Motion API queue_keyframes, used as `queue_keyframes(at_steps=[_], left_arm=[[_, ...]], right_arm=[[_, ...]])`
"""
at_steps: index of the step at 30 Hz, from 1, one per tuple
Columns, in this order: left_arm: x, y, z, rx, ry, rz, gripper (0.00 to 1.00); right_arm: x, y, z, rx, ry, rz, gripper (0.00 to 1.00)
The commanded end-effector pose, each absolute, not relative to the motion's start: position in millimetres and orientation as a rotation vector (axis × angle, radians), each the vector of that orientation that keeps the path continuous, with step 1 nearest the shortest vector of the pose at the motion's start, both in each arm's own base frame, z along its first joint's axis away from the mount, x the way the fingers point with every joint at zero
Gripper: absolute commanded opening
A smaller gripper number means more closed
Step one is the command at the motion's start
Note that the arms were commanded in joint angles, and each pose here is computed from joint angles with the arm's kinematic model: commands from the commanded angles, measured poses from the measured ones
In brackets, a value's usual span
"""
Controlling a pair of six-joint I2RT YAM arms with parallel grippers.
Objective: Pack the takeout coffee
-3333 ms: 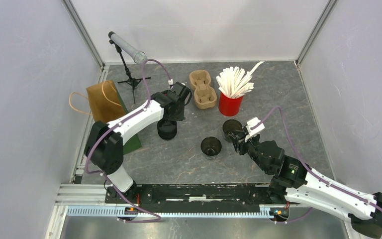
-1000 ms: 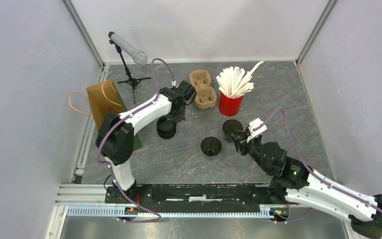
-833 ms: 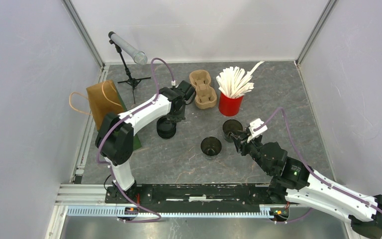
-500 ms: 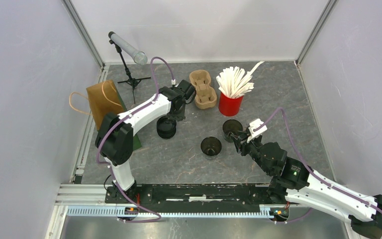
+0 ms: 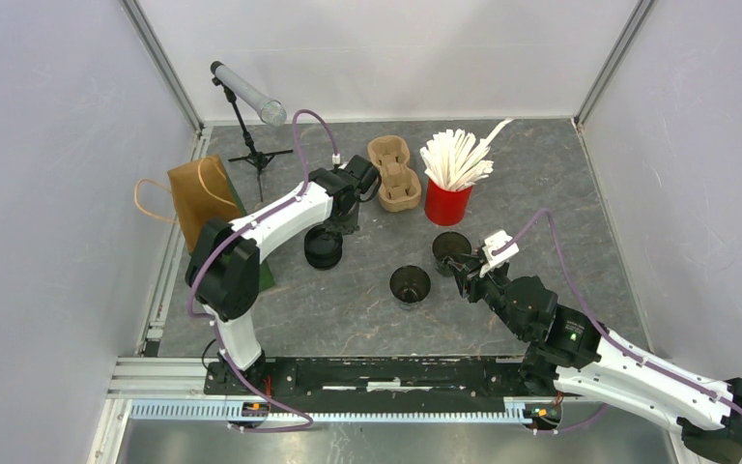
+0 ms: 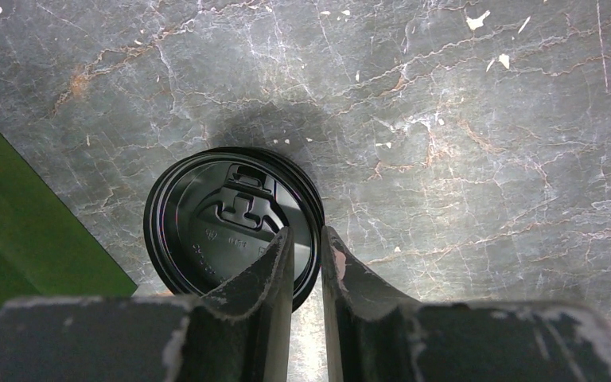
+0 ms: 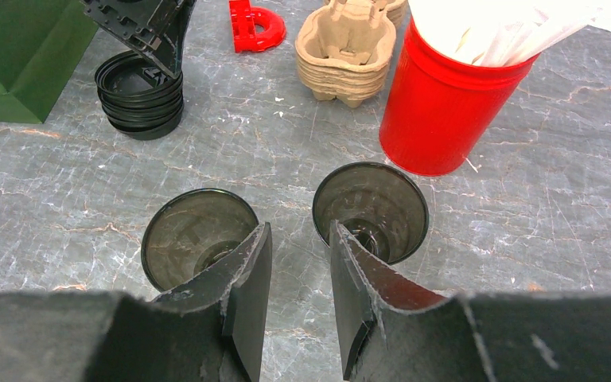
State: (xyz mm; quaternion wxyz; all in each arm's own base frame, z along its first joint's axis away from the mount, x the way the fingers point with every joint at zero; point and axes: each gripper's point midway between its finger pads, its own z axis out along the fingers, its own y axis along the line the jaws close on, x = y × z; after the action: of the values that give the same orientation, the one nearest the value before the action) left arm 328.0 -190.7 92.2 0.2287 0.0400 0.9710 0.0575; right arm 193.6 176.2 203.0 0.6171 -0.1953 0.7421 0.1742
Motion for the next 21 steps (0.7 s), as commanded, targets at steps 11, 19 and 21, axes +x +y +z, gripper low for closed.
queue_keyframes(at_steps=[11, 19, 21], left_arm=[[345, -192, 89, 0.110, 2.643, 0.182, 0.25], [347, -194, 97, 0.102, 2.622, 0.163, 0.08], [347, -195, 100, 0.101, 2.618, 0.149, 0.03]], right_arm=[[195, 174, 208, -0.434, 1.689, 0.404, 0.39], [195, 173, 204, -0.438, 1.694, 0.390, 0.39], [195, 174, 203, -0.439, 1.694, 0.392, 0.39]])
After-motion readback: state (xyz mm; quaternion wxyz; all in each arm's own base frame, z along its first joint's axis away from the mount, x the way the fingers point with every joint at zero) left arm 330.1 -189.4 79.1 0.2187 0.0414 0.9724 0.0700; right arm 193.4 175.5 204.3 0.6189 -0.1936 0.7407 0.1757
